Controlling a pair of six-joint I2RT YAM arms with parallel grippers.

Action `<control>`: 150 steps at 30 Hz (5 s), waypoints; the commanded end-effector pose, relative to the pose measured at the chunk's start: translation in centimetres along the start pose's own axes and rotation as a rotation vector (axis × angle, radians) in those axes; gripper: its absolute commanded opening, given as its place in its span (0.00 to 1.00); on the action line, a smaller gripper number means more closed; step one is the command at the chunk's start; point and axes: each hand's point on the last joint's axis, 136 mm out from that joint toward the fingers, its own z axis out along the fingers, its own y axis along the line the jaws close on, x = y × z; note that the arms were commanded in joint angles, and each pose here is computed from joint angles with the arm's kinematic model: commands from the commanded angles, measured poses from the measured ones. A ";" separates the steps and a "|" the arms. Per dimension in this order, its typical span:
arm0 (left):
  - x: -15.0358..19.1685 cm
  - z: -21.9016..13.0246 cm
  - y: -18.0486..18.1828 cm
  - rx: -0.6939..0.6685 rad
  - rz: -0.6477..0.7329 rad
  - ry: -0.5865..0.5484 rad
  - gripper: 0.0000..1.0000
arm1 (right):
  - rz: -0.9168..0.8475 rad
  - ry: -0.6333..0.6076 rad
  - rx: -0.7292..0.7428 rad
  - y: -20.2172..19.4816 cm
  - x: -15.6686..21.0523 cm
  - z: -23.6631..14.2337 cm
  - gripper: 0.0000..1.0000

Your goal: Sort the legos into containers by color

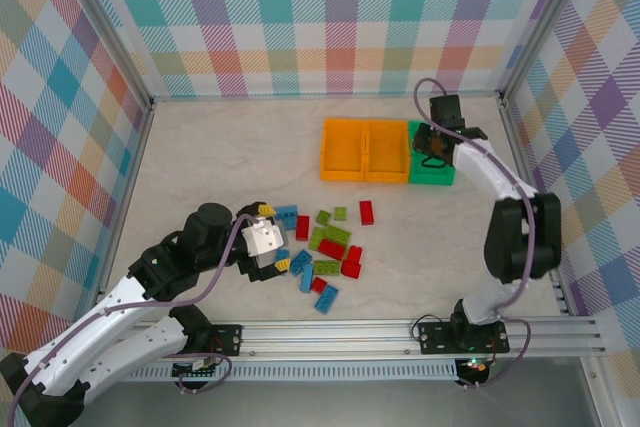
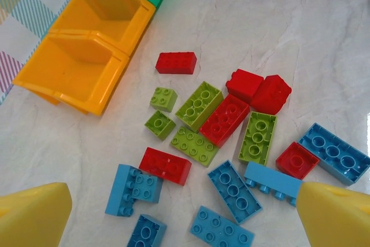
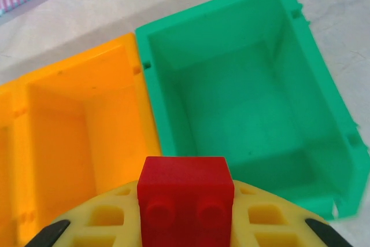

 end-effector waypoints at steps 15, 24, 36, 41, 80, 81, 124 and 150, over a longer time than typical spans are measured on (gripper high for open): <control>-0.2 0.4 0.2 -0.016 -0.022 -0.017 1.00 | 0.063 0.099 0.019 -1.7 -1.2 3.2 0.45; -0.7 0.4 -0.1 0.009 -0.039 -0.037 1.00 | 0.003 0.123 -0.213 2.4 1.9 -3.4 0.52; -0.8 0.7 0.0 0.027 -0.053 -0.039 1.00 | -0.454 0.236 -0.127 8.7 19.1 -5.0 0.66; -1.0 0.6 -0.4 0.049 -0.044 -0.050 1.00 | -0.522 0.292 -0.032 7.9 20.8 -2.6 0.68; -0.7 1.1 1.3 -0.024 -0.138 -0.011 1.00 | -0.174 0.030 0.106 -1.7 -0.4 1.9 0.21; -0.7 1.1 1.3 -0.028 -0.140 -0.011 1.00 | -0.169 0.047 0.111 -1.8 -0.3 2.8 0.22; 10.6 10.2 11.4 -0.696 -1.339 0.541 0.98 | -0.349 0.378 -0.542 9.4 23.1 -20.0 0.79; 16.2 17.8 9.0 -0.469 -1.394 0.697 0.55 | -0.347 0.362 -0.507 10.1 23.1 -17.7 0.98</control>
